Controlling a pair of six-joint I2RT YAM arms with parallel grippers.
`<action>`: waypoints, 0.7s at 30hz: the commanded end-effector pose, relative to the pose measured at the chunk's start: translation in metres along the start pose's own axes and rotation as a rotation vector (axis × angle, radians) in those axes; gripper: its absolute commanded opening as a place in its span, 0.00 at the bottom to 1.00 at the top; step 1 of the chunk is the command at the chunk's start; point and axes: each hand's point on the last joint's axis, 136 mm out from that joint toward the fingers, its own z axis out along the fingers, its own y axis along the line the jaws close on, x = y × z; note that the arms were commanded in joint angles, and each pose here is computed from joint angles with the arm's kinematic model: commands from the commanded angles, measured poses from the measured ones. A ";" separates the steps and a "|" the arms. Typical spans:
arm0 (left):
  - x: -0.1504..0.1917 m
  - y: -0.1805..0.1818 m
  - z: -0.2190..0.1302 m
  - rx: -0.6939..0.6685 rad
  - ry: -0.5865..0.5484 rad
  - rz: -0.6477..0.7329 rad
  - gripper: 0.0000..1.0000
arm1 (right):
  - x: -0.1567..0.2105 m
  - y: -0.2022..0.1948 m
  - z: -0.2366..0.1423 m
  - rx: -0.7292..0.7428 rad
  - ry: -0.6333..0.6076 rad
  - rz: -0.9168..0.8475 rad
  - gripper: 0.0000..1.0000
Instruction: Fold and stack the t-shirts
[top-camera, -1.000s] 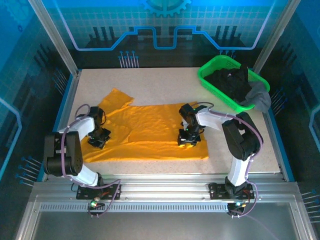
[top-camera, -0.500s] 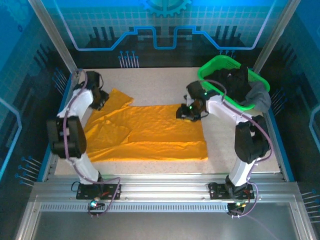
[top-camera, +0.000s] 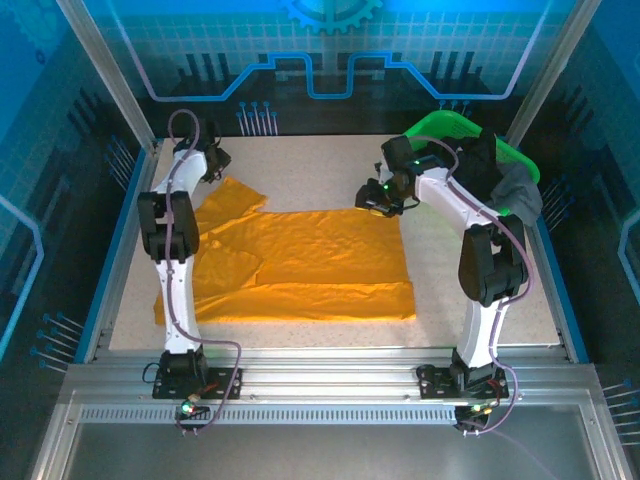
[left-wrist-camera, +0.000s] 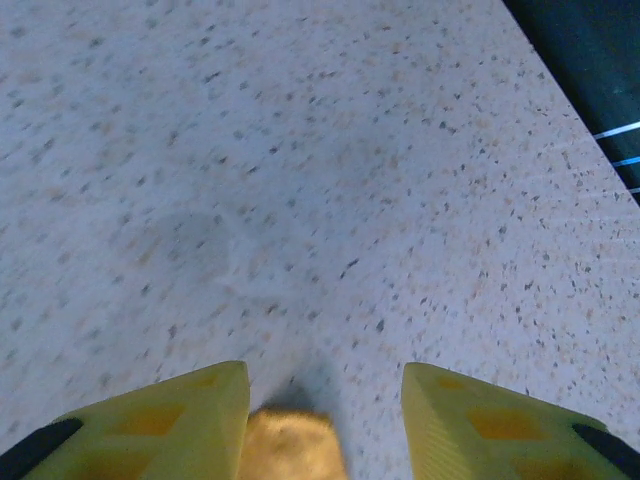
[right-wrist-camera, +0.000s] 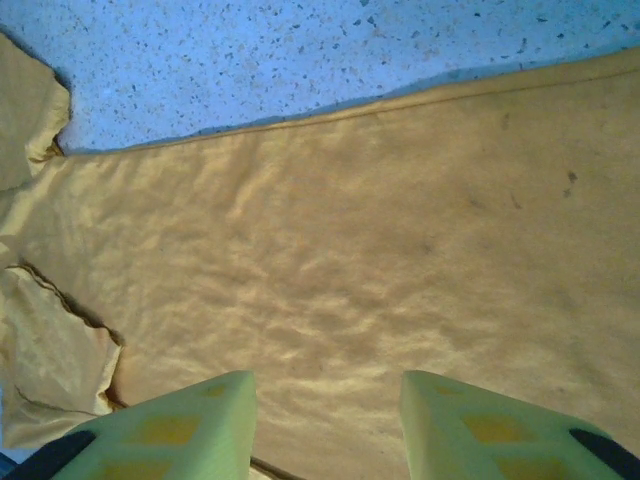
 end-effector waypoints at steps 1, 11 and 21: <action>0.007 -0.002 0.004 -0.042 0.015 0.080 0.47 | 0.003 -0.008 -0.007 -0.003 0.002 0.051 0.44; 0.040 0.007 0.016 -0.134 0.117 0.143 0.51 | 0.000 -0.014 -0.004 -0.007 0.002 0.063 0.44; 0.085 0.040 0.019 -0.276 0.325 0.128 0.38 | -0.001 -0.019 -0.005 0.001 -0.010 0.073 0.44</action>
